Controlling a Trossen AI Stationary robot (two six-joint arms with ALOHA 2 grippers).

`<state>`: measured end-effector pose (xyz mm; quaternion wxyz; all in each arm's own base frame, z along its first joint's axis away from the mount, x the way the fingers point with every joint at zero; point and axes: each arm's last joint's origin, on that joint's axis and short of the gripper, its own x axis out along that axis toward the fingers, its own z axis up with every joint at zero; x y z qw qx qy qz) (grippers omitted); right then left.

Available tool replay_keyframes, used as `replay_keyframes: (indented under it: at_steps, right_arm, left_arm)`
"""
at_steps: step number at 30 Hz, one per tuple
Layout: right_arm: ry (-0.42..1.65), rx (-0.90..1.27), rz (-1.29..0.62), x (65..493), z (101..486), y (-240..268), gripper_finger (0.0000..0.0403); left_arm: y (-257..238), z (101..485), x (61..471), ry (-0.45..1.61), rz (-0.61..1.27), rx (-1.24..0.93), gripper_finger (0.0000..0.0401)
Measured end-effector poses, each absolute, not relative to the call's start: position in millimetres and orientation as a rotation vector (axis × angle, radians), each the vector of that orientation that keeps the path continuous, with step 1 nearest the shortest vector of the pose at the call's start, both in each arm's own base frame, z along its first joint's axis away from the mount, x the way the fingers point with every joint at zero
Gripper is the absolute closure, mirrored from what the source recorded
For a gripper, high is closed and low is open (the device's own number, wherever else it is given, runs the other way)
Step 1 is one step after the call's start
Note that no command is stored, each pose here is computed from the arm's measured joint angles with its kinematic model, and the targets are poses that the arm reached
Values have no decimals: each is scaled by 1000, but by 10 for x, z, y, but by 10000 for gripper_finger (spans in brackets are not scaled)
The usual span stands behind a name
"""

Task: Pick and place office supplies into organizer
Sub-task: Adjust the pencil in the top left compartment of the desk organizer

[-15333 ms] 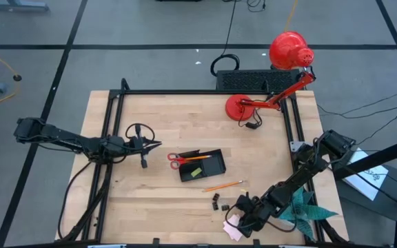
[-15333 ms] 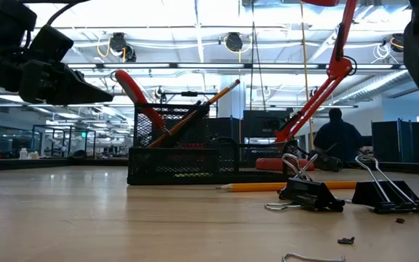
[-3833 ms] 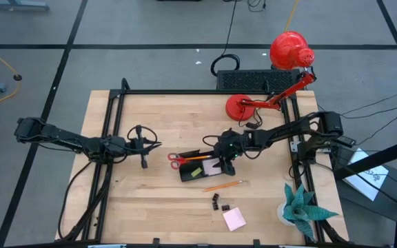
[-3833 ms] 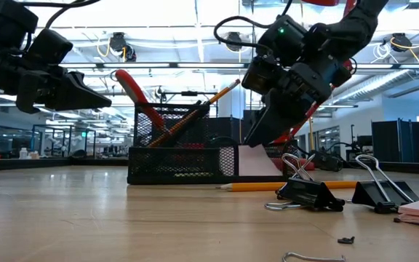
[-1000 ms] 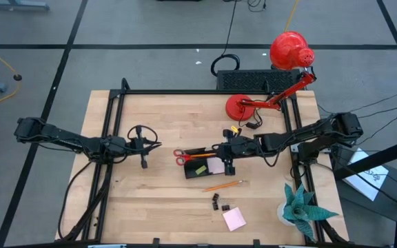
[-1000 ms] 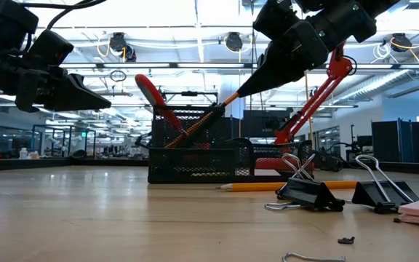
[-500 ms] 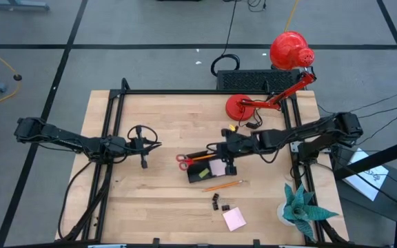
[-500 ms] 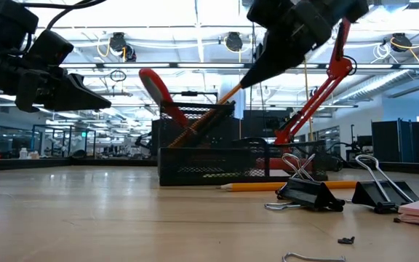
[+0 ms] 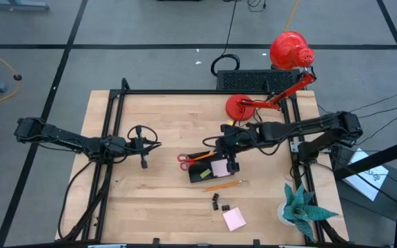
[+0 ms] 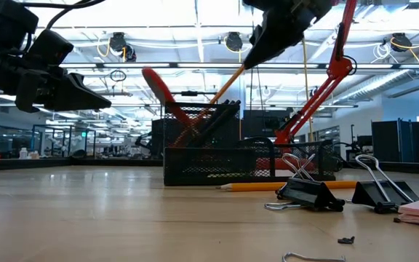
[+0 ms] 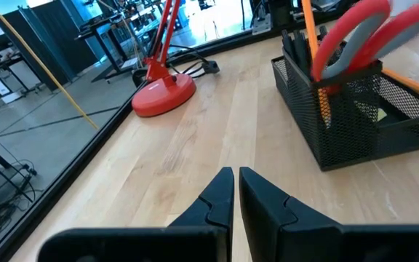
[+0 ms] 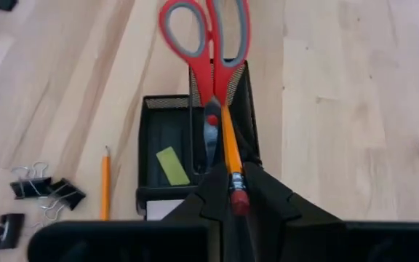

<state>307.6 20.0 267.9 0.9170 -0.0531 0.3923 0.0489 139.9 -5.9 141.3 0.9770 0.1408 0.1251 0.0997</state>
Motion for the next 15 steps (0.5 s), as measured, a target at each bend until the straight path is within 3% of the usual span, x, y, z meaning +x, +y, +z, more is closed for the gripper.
replay_keyframes:
  at_steps: [15]
  right_arm:
    - [943, -75, 190, 3239, 2594, 6, 380]
  left_arm:
    - [-60, 1442, 1405, 226, 201, 311, 370]
